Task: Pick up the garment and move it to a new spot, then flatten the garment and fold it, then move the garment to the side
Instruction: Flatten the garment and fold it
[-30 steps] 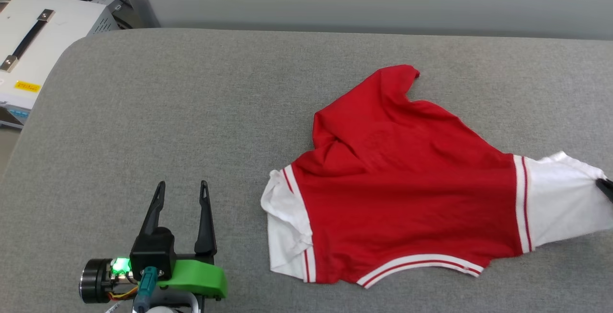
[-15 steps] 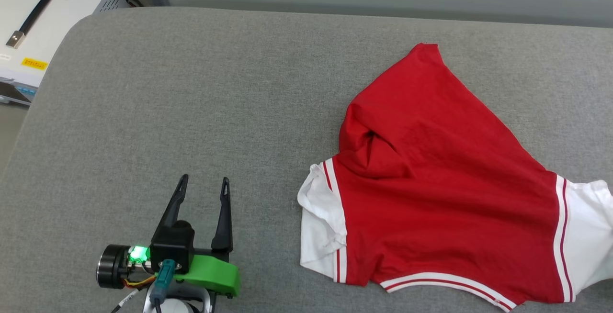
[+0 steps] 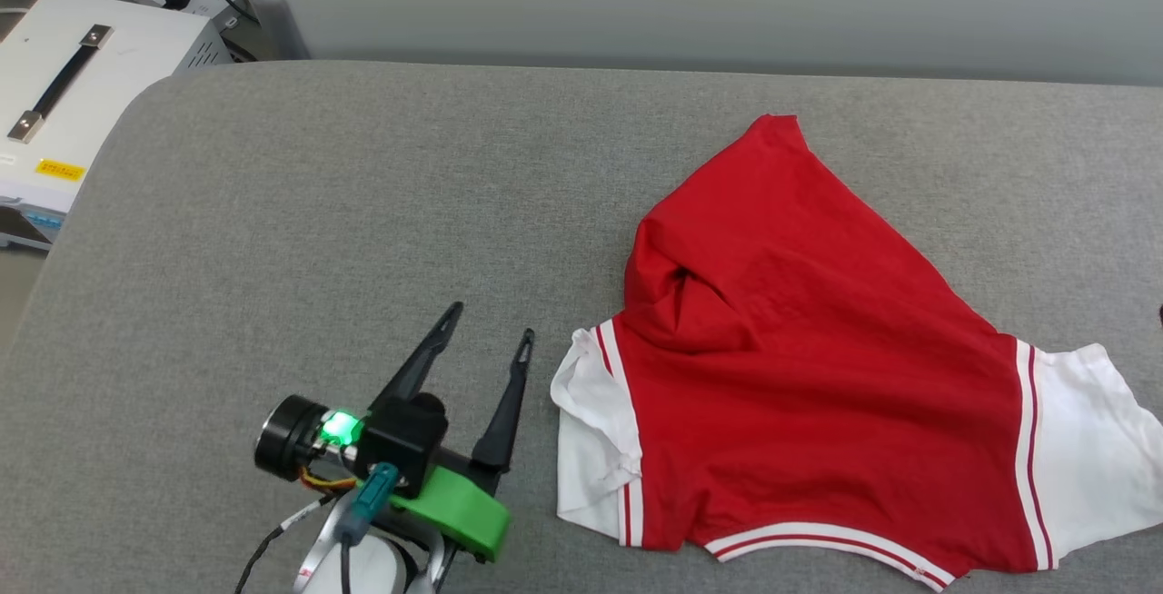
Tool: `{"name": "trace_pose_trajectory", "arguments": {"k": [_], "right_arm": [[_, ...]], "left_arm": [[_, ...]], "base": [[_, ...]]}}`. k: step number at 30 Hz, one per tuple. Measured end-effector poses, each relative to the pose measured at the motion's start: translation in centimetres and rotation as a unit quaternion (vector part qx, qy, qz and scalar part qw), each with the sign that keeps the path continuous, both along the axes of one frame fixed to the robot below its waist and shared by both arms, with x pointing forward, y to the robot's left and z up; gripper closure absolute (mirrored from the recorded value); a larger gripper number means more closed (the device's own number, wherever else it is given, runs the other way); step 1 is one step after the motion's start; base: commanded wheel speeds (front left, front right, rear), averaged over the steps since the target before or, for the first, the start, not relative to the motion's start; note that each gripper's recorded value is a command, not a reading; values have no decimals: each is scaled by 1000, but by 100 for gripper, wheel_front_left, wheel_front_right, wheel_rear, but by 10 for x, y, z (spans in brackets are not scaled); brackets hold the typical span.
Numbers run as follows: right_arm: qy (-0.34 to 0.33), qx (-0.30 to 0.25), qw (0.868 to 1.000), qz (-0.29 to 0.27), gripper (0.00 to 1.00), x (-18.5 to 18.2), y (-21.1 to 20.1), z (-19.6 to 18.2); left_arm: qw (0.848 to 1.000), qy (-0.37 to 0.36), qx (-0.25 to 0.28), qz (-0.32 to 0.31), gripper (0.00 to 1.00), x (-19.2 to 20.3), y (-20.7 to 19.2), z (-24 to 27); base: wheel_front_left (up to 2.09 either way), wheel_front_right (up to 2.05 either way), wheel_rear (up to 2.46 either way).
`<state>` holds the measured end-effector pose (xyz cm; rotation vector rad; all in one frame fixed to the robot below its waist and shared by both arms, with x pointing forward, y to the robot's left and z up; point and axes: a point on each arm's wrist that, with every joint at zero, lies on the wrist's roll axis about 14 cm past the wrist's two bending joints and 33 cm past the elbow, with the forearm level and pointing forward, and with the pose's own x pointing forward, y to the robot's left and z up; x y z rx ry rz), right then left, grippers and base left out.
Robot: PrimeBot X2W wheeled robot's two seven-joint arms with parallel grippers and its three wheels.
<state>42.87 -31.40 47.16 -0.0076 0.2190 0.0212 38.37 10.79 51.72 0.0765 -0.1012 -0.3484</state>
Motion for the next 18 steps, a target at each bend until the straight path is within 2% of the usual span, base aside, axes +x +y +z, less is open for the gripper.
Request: {"name": "trace_pose_trajectory", "arguments": {"k": [5,10,18], "right_arm": [[-19,1,1000,16,0,-3,17,8],[-17,-3,999,27,0,-7,30,11],[-12,-2,999,29,0,-8,42,13]], "left_arm": [[995,62,34,-74,0,-3,-36,-12],[976,163,69,-128,0,-18,-58,-39],[918,311,120,-216,0,-53,-78,-77]], "base": [[0,0,0],[0,0,0],[0,0,0]]}}
